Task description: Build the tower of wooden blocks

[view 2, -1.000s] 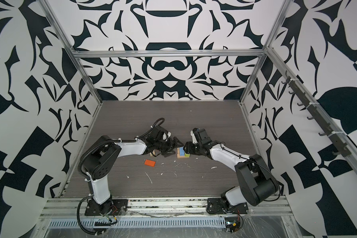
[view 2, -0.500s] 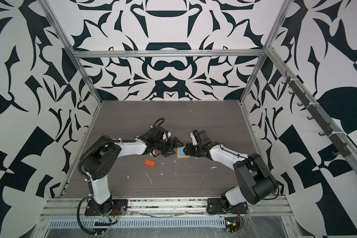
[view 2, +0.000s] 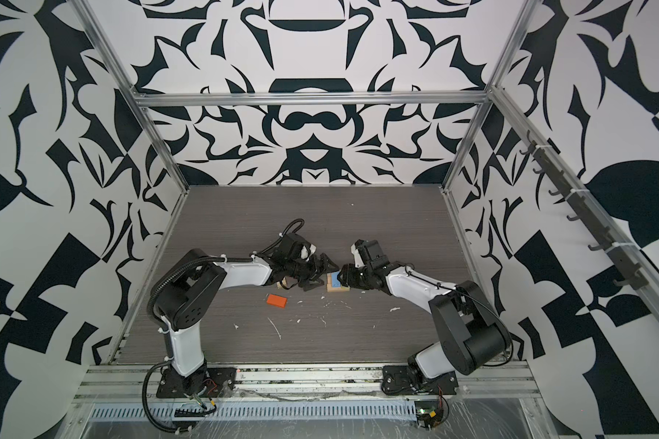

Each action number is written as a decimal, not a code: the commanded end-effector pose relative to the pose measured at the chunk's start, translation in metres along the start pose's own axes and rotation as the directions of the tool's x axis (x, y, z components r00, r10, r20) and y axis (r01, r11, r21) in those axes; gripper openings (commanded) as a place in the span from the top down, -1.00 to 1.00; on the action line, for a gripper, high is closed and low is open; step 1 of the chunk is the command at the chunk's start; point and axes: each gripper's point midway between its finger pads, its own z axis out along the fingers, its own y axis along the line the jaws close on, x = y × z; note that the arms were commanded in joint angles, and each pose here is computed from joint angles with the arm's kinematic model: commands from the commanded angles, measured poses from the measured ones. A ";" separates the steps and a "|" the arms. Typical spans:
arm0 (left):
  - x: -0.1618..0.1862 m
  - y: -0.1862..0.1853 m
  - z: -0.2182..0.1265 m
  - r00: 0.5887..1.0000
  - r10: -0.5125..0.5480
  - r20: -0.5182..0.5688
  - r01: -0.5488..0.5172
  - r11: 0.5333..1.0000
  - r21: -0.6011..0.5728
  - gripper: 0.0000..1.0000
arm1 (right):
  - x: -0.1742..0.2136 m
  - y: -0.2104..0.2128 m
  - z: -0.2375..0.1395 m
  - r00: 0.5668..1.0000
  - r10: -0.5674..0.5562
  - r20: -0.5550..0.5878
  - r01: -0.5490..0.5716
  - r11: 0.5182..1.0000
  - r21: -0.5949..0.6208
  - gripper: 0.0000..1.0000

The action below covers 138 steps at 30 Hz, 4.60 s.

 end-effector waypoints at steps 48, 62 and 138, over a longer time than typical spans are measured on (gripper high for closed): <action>0.006 0.000 0.012 0.999 -0.017 -0.033 0.018 1.000 0.010 -0.81 | -0.011 0.011 0.003 1.000 -0.004 0.029 0.006 0.999 -0.051 -0.05; 0.007 -0.002 0.011 0.999 -0.016 -0.033 0.016 1.000 0.012 -0.81 | -0.012 0.012 0.004 1.000 -0.003 0.030 0.005 0.998 -0.057 -0.05; 0.027 -0.006 0.013 0.989 -0.069 -0.130 0.075 0.997 0.036 -0.82 | -0.018 0.012 -0.002 0.998 -0.015 0.061 0.017 0.999 -0.035 -0.05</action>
